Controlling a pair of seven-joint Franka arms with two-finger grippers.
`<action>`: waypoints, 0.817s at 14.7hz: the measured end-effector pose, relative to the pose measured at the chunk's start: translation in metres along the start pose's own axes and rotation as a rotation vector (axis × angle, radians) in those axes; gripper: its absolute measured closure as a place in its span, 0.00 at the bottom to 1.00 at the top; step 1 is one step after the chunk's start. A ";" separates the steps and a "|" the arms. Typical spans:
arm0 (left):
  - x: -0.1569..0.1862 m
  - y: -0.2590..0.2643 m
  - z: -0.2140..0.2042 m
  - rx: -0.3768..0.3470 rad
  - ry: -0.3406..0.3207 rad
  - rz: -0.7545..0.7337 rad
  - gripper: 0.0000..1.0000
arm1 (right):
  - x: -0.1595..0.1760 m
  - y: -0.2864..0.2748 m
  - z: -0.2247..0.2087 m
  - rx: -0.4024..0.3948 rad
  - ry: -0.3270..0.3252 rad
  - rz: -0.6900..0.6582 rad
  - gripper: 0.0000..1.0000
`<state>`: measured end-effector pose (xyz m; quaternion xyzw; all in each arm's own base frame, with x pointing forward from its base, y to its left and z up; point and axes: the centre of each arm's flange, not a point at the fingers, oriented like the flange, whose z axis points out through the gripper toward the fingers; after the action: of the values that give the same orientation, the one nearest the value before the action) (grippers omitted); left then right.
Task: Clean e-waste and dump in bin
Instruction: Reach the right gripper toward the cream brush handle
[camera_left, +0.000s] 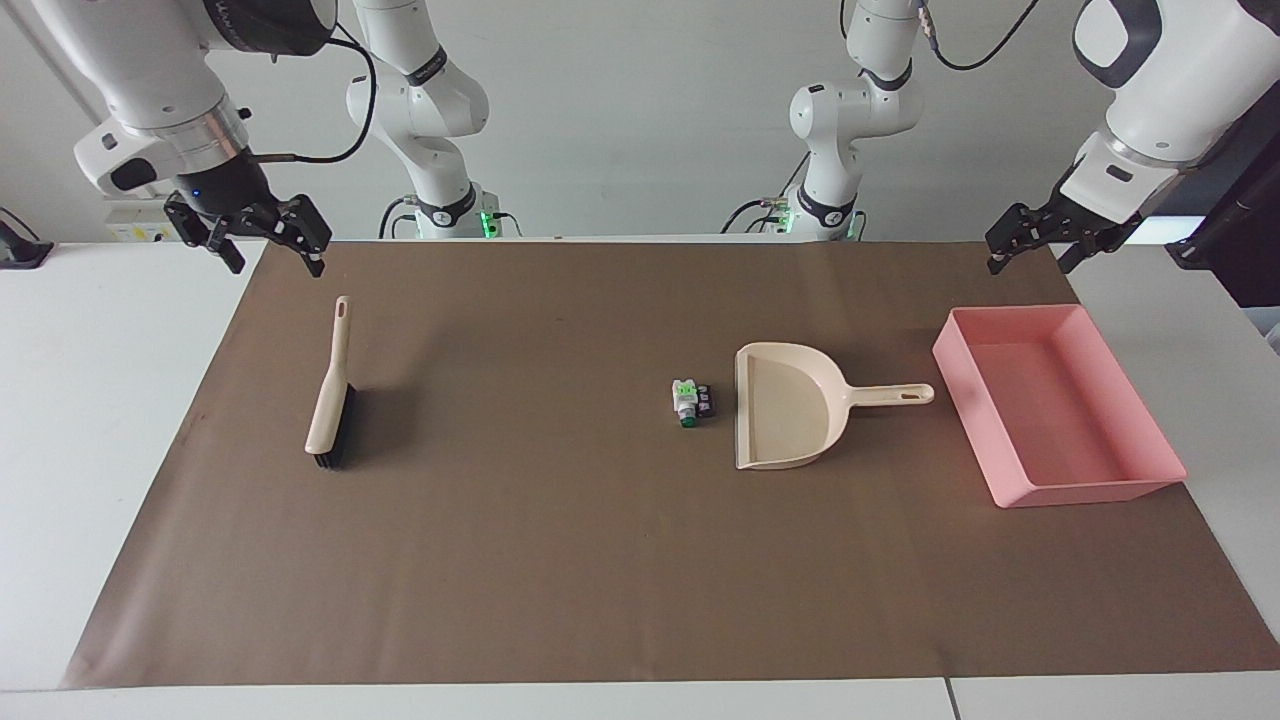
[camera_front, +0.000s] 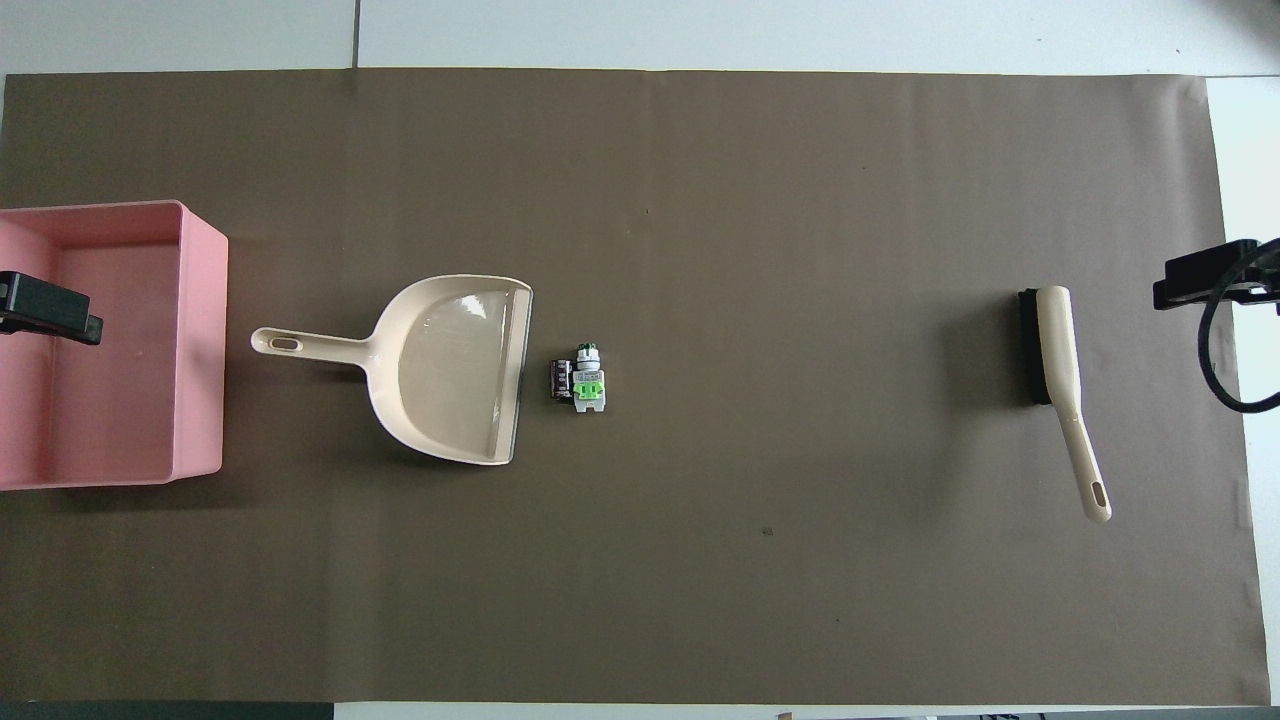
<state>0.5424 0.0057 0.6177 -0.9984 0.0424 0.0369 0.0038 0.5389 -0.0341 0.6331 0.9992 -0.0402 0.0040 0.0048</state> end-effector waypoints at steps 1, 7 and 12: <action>0.000 0.000 0.000 0.000 0.004 0.000 0.01 | 0.000 0.000 0.000 0.000 0.000 0.000 0.00; 0.001 0.013 -0.003 0.003 0.017 0.024 0.01 | 0.000 0.000 0.001 0.000 -0.002 -0.003 0.00; 0.001 0.025 -0.005 0.006 0.020 0.044 0.01 | -0.006 0.002 0.052 0.000 0.019 -0.026 0.00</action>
<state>0.5413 -0.0195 0.6222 -0.9975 0.0645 0.0270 0.0057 0.5330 -0.0361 0.5813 0.9995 -0.0272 0.0136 0.0050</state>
